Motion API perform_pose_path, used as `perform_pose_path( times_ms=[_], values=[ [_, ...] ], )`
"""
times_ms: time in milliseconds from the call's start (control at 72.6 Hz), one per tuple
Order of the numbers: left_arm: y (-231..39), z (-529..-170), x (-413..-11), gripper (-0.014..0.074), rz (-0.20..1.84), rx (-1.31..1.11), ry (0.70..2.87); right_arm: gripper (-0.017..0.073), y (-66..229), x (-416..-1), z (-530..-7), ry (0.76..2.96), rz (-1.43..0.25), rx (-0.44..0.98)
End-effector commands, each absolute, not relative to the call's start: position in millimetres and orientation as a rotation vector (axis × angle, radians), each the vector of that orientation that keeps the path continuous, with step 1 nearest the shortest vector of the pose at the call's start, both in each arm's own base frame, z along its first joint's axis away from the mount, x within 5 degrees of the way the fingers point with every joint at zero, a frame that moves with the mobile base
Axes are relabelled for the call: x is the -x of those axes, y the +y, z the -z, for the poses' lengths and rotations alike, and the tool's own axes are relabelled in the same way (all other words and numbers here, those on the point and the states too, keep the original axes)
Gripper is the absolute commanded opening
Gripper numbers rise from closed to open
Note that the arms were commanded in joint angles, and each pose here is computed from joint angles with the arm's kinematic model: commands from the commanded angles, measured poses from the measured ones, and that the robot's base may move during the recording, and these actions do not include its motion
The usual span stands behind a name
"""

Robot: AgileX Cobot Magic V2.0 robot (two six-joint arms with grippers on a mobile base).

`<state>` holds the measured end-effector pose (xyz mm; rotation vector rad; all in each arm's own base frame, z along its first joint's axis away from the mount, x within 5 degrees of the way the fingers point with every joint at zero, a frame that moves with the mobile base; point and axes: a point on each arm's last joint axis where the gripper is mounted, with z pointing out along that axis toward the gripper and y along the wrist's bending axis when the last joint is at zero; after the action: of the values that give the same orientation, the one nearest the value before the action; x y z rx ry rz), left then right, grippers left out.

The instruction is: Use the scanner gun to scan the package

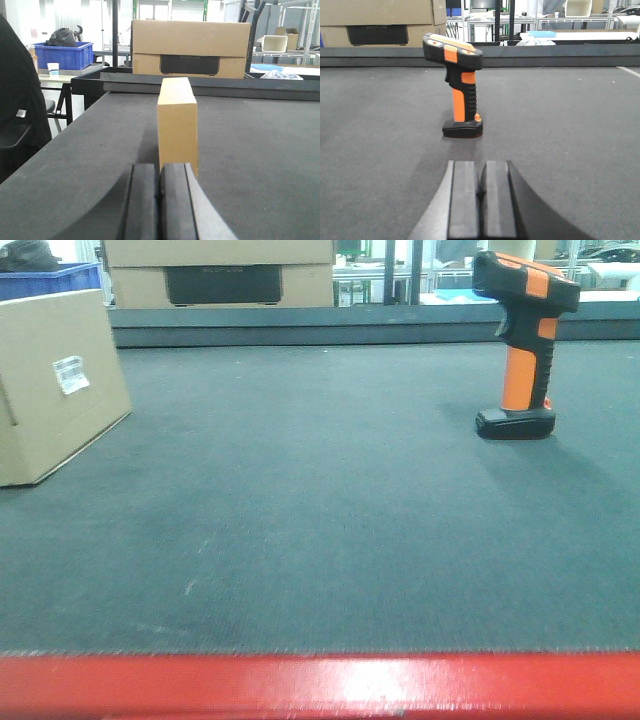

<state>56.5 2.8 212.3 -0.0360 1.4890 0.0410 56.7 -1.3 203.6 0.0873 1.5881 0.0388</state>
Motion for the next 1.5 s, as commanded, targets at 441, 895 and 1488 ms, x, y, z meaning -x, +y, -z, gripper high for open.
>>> perform_pose_path(
  times_ms=[441,895,1488],
  values=[
    [2.7,-214.7,-55.9,-0.0111,-0.043,0.033,1.466,-0.0168,-1.8,-56.5,-205.2,1.569,-0.035,-0.092],
    [2.7,-214.7,-55.9,-0.0111,-0.043,0.033,1.466,-0.0168,-1.8,-56.5,-205.2,1.569,-0.035,-0.092],
    [3.2,-231.2,-52.4,-0.0111,-0.046,0.041,1.524,-0.0168,-1.8,-56.5,-205.2,1.569,-0.035,-0.092]
  ],
)
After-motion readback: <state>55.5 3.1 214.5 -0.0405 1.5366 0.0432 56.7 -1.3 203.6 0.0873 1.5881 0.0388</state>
